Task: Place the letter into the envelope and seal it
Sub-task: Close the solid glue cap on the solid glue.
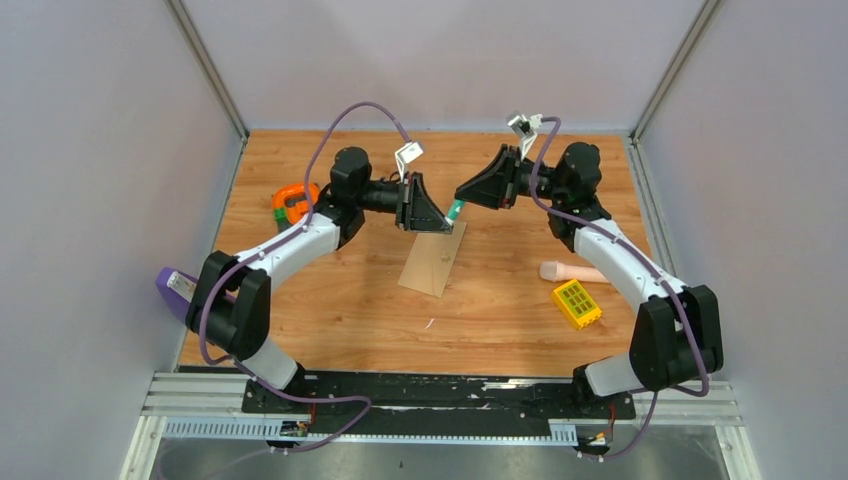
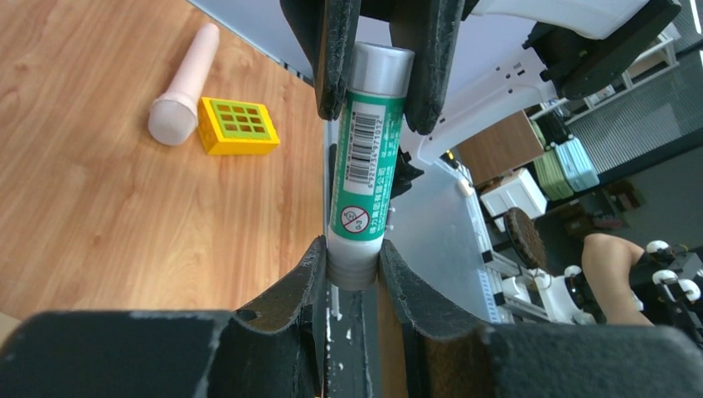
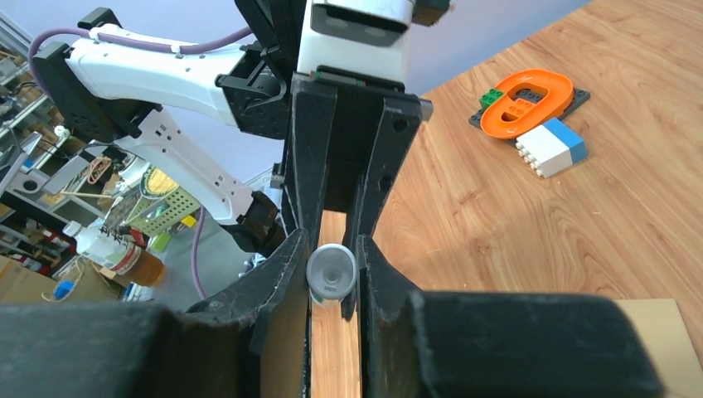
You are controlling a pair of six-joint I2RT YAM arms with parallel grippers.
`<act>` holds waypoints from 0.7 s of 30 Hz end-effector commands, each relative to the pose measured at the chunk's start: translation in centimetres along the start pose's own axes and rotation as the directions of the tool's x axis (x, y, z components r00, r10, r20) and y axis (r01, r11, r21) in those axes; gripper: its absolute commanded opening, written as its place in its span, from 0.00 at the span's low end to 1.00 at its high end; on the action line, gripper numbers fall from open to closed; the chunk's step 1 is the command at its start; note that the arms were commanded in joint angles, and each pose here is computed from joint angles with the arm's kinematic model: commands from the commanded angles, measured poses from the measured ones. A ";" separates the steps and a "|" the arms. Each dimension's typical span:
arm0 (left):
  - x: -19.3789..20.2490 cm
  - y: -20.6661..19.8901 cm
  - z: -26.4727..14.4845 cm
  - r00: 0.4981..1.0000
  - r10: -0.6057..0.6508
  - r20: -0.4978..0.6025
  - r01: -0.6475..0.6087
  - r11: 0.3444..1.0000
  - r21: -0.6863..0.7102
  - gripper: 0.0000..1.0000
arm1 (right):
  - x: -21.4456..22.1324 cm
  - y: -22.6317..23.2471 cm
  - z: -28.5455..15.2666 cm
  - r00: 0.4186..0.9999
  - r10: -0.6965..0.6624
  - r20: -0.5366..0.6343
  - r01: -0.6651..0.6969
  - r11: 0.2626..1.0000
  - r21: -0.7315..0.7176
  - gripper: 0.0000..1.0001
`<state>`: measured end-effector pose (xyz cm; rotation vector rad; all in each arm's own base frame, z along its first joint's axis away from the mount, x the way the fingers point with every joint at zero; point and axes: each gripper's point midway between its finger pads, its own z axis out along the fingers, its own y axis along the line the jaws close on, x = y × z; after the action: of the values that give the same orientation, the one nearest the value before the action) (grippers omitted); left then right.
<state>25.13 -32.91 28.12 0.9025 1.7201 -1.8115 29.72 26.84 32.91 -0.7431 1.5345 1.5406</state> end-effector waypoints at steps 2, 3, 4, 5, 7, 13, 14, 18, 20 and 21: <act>-3.4 -3.2 1.4 0.978 0.186 0.090 -0.188 0.982 0.019 0.00 | 4.5 0.4 1.7 0.991 0.049 -0.126 -0.053 0.998 -0.034 0.00; -3.6 -3.2 1.4 0.977 0.190 0.094 -0.193 0.981 0.019 0.00 | 4.8 0.5 1.7 0.990 0.046 -0.134 -0.050 0.998 -0.033 0.00; -3.7 -3.3 1.3 0.978 0.186 0.096 -0.189 0.982 0.019 0.00 | 4.9 0.6 1.7 0.989 0.040 -0.140 -0.045 0.998 -0.034 0.00; -3.7 -3.3 1.3 0.977 0.188 0.099 -0.190 0.982 0.018 0.00 | 5.2 0.7 1.7 0.989 0.036 -0.146 -0.042 0.999 -0.035 0.00; -3.9 -3.2 1.1 0.977 0.186 0.106 -0.188 0.982 0.009 0.00 | 5.4 0.9 1.6 0.988 0.026 -0.154 -0.031 0.999 -0.035 0.00; -4.3 -3.2 0.3 0.973 0.197 0.117 -0.197 0.980 -0.008 0.12 | 4.5 1.1 1.2 0.990 -0.010 -0.140 0.008 1.000 -0.011 0.00; -4.4 -3.4 0.2 0.973 0.201 0.116 -0.201 0.980 -0.007 0.20 | 4.3 1.2 1.2 0.990 -0.013 -0.138 0.012 1.000 -0.011 0.00; -4.5 -3.7 0.1 0.973 0.205 0.110 -0.206 0.979 -0.008 0.71 | 3.4 1.1 0.9 0.992 -0.019 -0.126 0.020 1.000 0.000 0.00; -4.4 -3.8 0.0 0.972 0.207 0.110 -0.208 0.978 -0.008 0.95 | 3.2 1.0 0.7 0.992 -0.024 -0.120 0.025 1.000 0.007 0.00; -4.5 -3.7 -0.1 0.972 0.207 0.111 -0.207 0.978 -0.011 0.99 | 3.2 0.9 0.5 0.993 -0.024 -0.118 0.025 1.000 0.011 0.00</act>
<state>25.44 -33.39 29.12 0.8801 1.6809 -1.7711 27.90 28.17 31.06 -0.8224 1.6077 1.4918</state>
